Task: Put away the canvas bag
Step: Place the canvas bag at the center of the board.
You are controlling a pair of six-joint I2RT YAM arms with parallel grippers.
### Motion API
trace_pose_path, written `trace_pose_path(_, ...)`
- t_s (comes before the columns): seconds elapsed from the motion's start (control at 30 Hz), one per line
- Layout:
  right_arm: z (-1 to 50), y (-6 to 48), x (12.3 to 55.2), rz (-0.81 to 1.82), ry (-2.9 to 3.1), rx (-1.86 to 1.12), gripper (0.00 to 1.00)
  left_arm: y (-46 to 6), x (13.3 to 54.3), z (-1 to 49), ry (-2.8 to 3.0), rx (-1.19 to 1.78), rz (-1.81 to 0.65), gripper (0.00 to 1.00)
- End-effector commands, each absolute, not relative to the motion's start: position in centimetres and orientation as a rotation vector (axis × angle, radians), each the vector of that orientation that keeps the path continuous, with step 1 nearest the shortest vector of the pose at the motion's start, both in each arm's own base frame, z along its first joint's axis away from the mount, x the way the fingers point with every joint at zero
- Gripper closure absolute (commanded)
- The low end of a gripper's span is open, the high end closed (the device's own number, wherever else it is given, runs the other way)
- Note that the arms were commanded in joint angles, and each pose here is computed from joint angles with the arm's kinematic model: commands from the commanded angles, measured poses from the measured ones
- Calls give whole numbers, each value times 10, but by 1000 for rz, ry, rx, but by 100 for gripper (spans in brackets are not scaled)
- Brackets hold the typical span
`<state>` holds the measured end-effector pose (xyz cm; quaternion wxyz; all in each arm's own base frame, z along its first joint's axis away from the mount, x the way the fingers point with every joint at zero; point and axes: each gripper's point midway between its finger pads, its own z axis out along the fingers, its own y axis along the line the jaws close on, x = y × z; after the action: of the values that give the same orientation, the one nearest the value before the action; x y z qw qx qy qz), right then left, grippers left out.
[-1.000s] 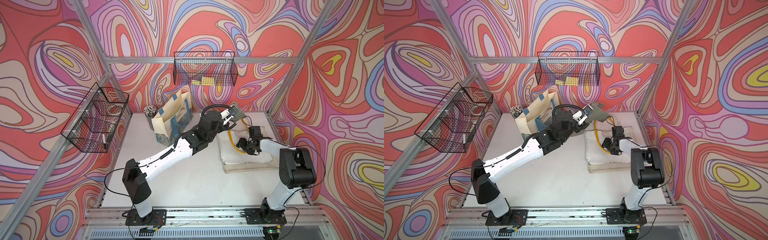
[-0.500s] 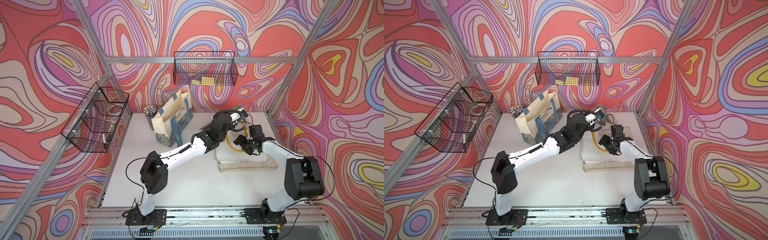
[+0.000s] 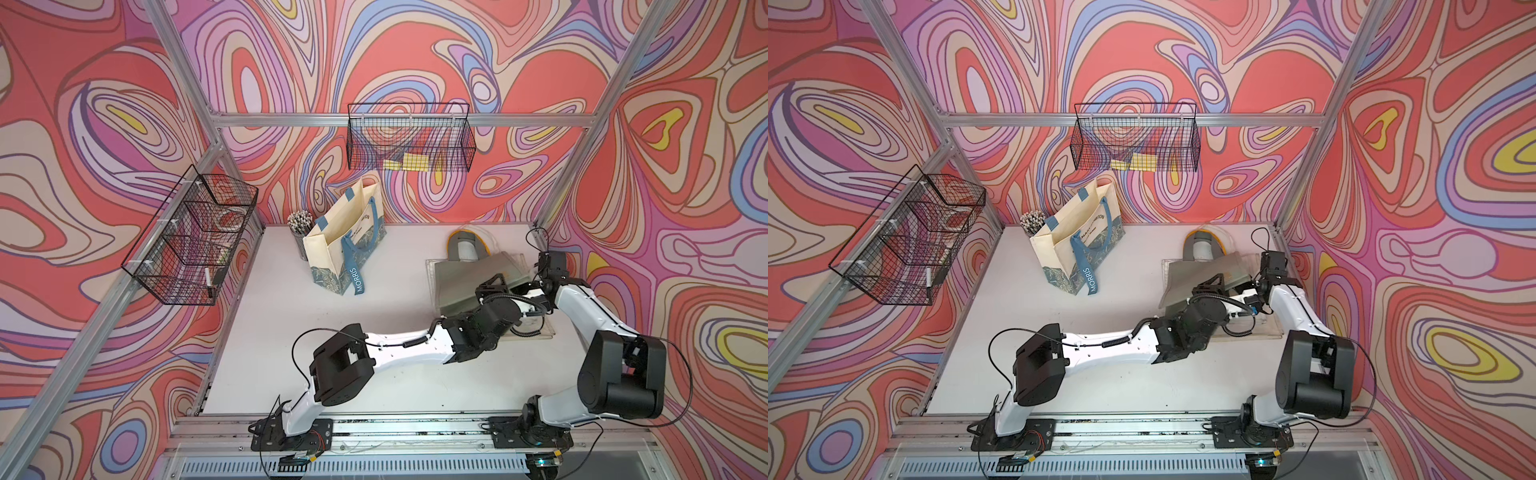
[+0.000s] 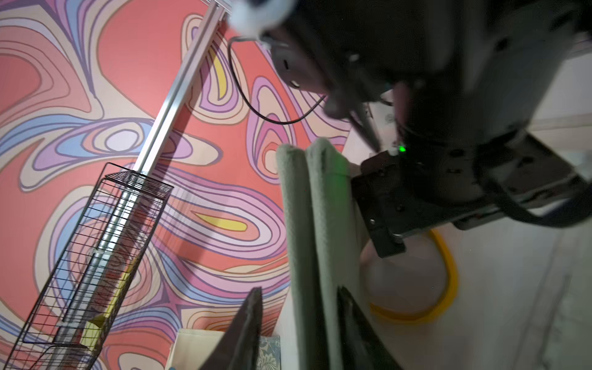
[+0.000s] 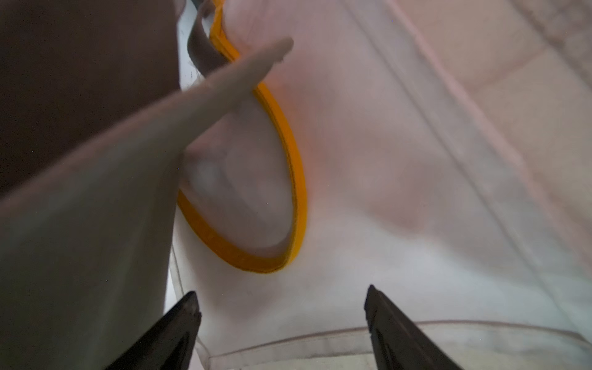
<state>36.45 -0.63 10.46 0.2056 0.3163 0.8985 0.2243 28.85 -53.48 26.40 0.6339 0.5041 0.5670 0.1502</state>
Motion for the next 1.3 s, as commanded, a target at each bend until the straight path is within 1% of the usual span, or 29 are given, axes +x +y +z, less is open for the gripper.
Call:
trace_pose_path(0.0, 95, -1, 365, 687, 2527, 867, 14, -519, 289, 248, 1456, 1123, 319, 27)
trace_pose_path(0.03, 94, -3, 366, 688, 2526, 873, 14, -518, 286, 244, 1490, 1141, 297, 23)
trace_pose_path(0.1, 93, -10, 366, 667, 2532, 881, 14, -517, 277, 241, 1537, 1191, 224, 11)
trace_pose_path(0.2, 95, -36, 360, 555, 2546, 886, 14, -514, 257, 241, 1605, 1286, 96, 1)
trace_pose_path(0.33, 94, -73, 354, 452, 2539, 911, 14, -505, 228, 240, 1682, 1402, -73, 1)
trace_pose_path(0.47, 85, -83, 361, 472, 2536, 911, 14, -507, 181, 244, 1717, 1592, -340, 1)
trace_pose_path(0.57, 81, -90, 372, 453, 2547, 902, 15, -503, 165, 246, 1785, 1626, -448, 1)
trace_pose_path(0.63, 88, -95, 378, 425, 2545, 871, 16, -499, 165, 246, 1835, 1607, -517, 1)
trace_pose_path(0.73, 106, -110, 379, 297, 2543, 815, 16, -482, 191, 245, 2002, 1440, -624, 1)
trace_pose_path(0.83, 117, -118, 375, 219, 2548, 759, 13, -455, 234, 240, 2212, 1181, -742, 1)
trace_pose_path(0.9, 121, -111, 377, 269, 2552, 714, 14, -440, 255, 234, 2296, 1068, -777, 1)
trace_pose_path(1.07, 134, -78, 391, 540, 2498, 587, 20, -422, 297, 215, 2453, 815, -840, 4)
trace_pose_path(1.2, 134, -64, 395, 618, 2488, 514, 26, -420, 326, 183, 2591, 626, -897, 19)
trace_pose_path(1.23, 132, -61, 395, 620, 2495, 502, 27, -423, 331, 174, 2618, 599, -907, 24)
trace_pose_path(1.27, 130, -59, 396, 624, 2501, 490, 28, -427, 334, 169, 2624, 602, -918, 26)
